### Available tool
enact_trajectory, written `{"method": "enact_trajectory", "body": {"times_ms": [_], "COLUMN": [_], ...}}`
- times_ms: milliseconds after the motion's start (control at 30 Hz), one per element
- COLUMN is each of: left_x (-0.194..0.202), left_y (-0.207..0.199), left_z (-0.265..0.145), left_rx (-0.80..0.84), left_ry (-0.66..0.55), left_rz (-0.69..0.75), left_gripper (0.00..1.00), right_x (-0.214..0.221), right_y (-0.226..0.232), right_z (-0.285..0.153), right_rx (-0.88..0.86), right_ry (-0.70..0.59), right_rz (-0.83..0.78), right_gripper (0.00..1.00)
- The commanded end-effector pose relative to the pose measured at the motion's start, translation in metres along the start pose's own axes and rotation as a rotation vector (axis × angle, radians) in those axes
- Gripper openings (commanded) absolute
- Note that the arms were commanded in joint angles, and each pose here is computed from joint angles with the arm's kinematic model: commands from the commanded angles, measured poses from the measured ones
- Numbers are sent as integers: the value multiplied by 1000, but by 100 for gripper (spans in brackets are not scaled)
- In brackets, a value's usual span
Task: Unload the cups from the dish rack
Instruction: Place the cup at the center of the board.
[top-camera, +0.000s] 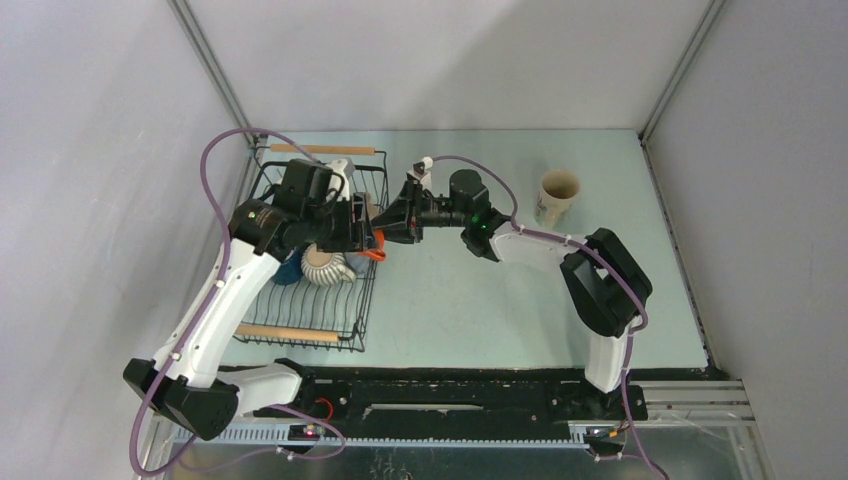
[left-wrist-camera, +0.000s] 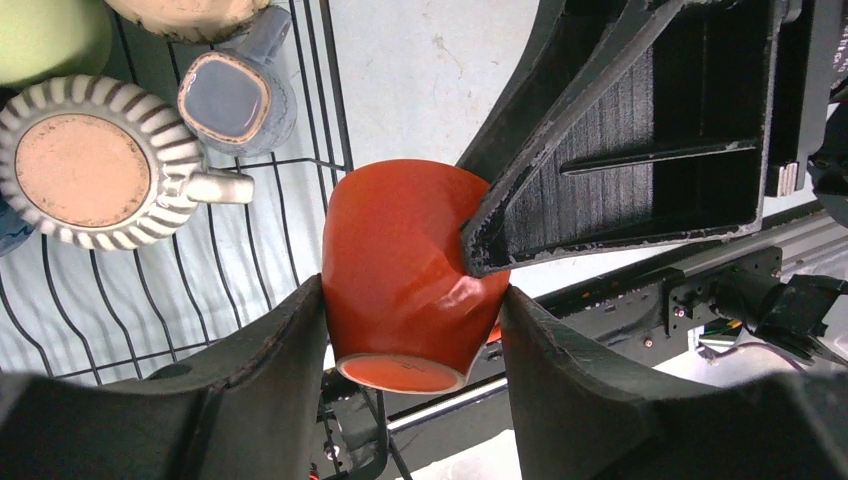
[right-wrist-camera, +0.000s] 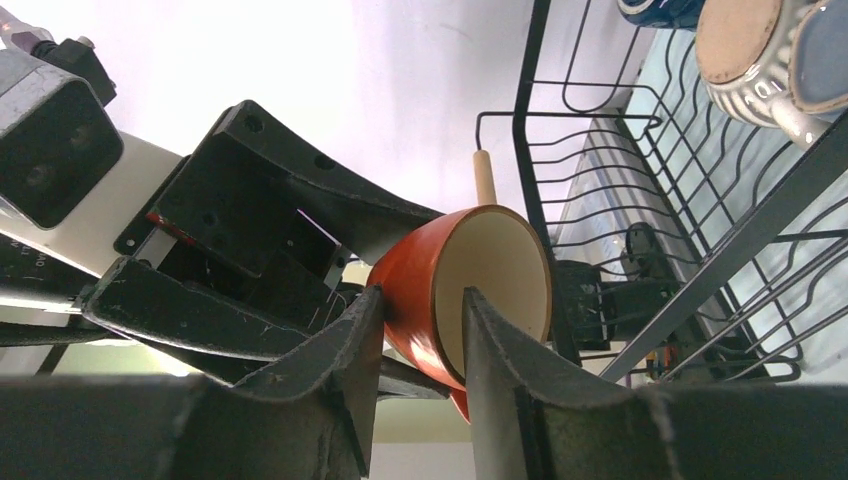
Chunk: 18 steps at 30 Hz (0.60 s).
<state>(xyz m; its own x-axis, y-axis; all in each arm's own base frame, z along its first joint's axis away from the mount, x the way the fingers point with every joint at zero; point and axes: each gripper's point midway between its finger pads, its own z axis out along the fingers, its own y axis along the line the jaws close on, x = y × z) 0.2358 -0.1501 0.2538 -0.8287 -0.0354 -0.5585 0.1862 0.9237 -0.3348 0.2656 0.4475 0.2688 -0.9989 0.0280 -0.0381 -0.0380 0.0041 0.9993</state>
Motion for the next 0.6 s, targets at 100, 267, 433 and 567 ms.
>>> {"method": "enact_trajectory", "body": {"times_ms": [100, 267, 433, 567], "left_x": [-18, -17, -15, -13], "left_y": [-19, -20, -20, -22], "left_z": [-3, -1, 1, 3], "left_rx": [83, 91, 99, 114], "left_ry": [-68, -66, -65, -64], "left_rz": [30, 34, 33, 31], "left_gripper": [27, 27, 27, 29], "right_x": [11, 12, 12, 10], "right_y": [19, 23, 23, 26], "right_z": [-3, -4, -5, -7], "right_rx": [-83, -101, -103, -109], "right_ry": [41, 47, 40, 27], "right_rz": [3, 10, 22, 24], "right_gripper": [37, 24, 4, 0]}}
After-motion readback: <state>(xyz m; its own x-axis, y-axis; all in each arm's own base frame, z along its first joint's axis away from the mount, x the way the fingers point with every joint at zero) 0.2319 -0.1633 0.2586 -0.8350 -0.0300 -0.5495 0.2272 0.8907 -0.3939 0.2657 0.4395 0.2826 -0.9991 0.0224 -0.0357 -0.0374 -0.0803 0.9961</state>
